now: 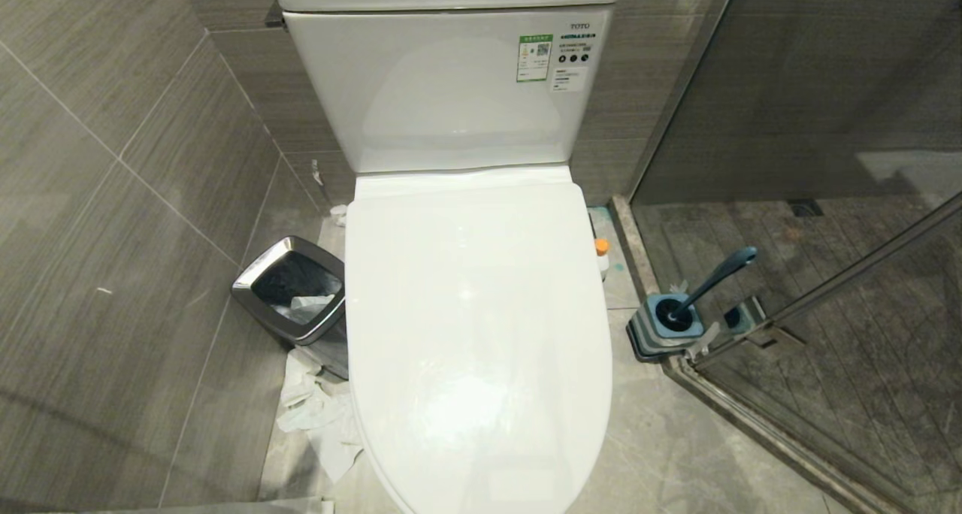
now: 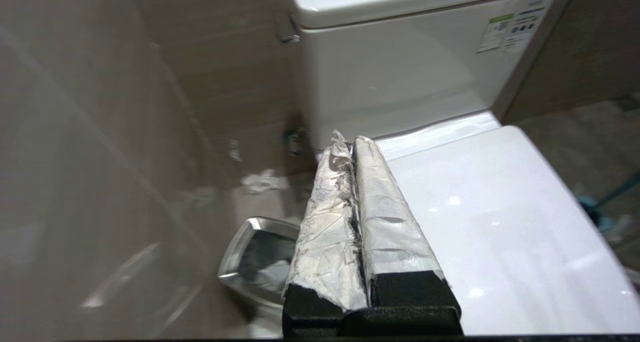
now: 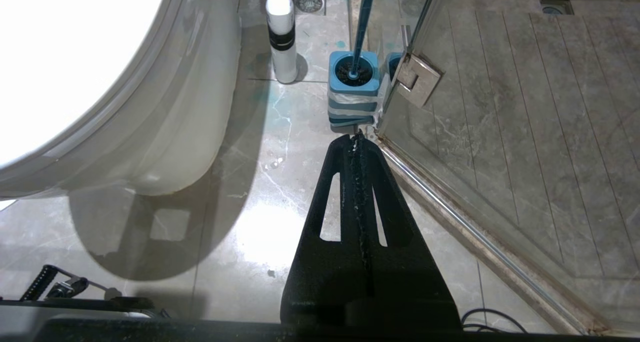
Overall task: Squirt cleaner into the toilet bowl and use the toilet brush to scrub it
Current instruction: Use the left hand to lift the toilet lid slightly
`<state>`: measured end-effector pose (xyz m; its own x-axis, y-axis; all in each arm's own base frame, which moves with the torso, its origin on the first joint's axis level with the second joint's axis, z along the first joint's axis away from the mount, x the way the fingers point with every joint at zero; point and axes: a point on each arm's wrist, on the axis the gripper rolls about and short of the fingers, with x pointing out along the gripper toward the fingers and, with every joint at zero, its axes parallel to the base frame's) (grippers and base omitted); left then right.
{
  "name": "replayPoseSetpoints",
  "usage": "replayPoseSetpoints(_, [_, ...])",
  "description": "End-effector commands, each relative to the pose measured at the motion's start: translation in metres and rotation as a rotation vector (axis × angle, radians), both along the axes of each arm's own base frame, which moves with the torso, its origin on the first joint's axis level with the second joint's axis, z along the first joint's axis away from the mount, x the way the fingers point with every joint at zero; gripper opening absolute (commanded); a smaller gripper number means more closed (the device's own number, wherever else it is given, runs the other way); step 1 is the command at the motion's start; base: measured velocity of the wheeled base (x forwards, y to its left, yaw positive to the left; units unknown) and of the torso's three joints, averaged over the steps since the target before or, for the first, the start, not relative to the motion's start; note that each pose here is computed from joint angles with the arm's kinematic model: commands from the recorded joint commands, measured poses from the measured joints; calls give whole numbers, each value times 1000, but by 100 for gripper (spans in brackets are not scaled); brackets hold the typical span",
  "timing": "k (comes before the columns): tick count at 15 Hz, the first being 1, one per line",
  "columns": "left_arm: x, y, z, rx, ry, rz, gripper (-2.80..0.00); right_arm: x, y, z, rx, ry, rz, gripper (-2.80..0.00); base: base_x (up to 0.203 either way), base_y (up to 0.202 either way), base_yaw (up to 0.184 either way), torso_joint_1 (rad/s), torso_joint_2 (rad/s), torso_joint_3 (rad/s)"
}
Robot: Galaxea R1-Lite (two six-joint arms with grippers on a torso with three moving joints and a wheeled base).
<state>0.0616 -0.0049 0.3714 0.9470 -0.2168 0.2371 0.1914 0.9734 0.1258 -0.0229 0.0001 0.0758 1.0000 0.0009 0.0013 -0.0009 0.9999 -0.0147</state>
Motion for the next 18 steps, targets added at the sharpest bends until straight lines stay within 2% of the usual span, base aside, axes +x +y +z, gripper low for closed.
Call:
replayPoseSetpoints(1, [78, -6, -6, -72, 124, -73, -280, 0, 0, 0, -1, 0, 1, -280, 0, 0, 0, 0, 0, 0])
replayPoseSetpoints(4, [129, -13, -4, -197, 169, -185, -280, 0, 0, 0, -1, -1, 1, -280, 0, 0, 0, 0, 0, 0])
replayPoseSetpoints(8, [174, -16, -19, -249, 279, -249, -280, 0, 0, 0, -1, 0, 1, -280, 0, 0, 0, 0, 0, 0])
replayPoseSetpoints(10, [185, -18, -29, -304, 364, -306, -280, 0, 0, 0, -1, 0, 1, -280, 0, 0, 0, 0, 0, 0])
replayPoseSetpoints(13, [198, -15, -40, -340, 436, -353, -280, 0, 0, 0, -1, 0, 1, -280, 0, 0, 0, 0, 0, 0])
replayPoseSetpoints(15, [205, -13, -50, -353, 490, -415, -280, 0, 0, 0, -1, 0, 1, -280, 0, 0, 0, 0, 0, 0])
replayPoseSetpoints(18, [218, -12, -62, -418, 573, -470, -280, 0, 0, 0, -1, 0, 1, -280, 0, 0, 0, 0, 0, 0])
